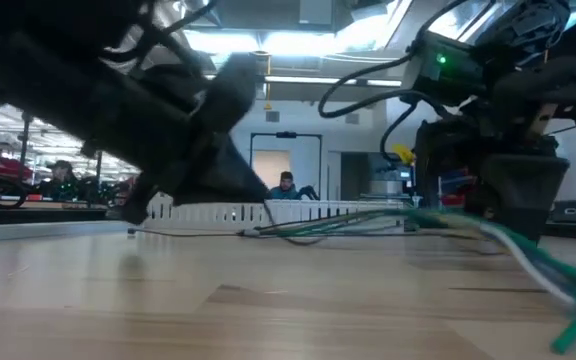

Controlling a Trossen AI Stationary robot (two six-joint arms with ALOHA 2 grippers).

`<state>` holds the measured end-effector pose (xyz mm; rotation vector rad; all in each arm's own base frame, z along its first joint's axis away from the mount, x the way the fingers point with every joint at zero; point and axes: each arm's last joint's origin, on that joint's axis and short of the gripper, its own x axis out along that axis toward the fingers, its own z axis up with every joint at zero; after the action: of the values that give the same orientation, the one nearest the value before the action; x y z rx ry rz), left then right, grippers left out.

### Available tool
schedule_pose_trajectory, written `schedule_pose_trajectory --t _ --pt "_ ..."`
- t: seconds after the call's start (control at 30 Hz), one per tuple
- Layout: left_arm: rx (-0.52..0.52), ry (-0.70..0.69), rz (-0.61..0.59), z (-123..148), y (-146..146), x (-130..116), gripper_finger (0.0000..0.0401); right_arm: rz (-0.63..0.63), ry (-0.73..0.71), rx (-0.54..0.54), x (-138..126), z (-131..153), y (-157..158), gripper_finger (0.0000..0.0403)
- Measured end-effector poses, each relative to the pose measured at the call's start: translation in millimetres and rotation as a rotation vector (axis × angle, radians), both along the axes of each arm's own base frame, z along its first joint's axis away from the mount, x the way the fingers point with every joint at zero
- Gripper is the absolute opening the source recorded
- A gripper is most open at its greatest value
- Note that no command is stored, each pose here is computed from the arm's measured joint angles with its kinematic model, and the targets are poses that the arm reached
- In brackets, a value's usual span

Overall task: Ziptie cables
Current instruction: Wrap the black zip tie on the cable

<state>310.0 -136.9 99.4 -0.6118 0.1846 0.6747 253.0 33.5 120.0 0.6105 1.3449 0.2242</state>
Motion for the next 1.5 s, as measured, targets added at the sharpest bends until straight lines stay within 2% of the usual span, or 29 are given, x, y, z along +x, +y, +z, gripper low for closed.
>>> schedule_pose_trajectory --t 0.23,0.47,0.6,0.77,0.87,0.97,1.17,1.33,1.5 --pt "0.028 0.062 -0.01 -2.4 8.8 5.4 0.0 0.023 -0.002 -0.019 -1.1 0.7 1.2 0.0013" --pt "0.029 0.072 -0.008 -3.3 8.8 4.4 0.0 0.018 0.051 -0.018 -14.6 15.6 2.2 0.0085" --pt "0.024 0.078 -0.002 -4.3 9.3 3.7 0.0 -0.005 0.042 -0.064 -24.7 31.8 4.8 0.0121" --pt "0.021 0.072 -0.003 -4.0 8.2 3.4 0.0 0.042 -0.147 -0.256 -26.8 47.3 30.7 0.0139" --pt "0.02 0.07 -0.006 -3.8 6.9 3.0 0.0 0.133 -0.292 -0.37 -30.1 49.4 58.7 0.0139" --pt "0.015 0.061 -0.006 -3.2 6.7 3.5 0.0 0.233 -0.417 -0.421 -41.7 38.7 83.5 0.014" --pt "-0.01 0.041 -0.017 -2.0 5.5 4.7 0.0 0.303 -0.466 -0.58 -75.3 9.9 97.2 0.014" --pt "-0.025 0.027 -0.028 -7.3 1.6 11.9 0.0 0.374 -0.606 -0.576 -88.7 -9.7 105.1 0.014" --pt "-0.037 0.008 -0.026 -5.3 -3.1 21.7 0.0 0.532 -0.735 -0.631 -93.3 -25.3 114.3 0.014"
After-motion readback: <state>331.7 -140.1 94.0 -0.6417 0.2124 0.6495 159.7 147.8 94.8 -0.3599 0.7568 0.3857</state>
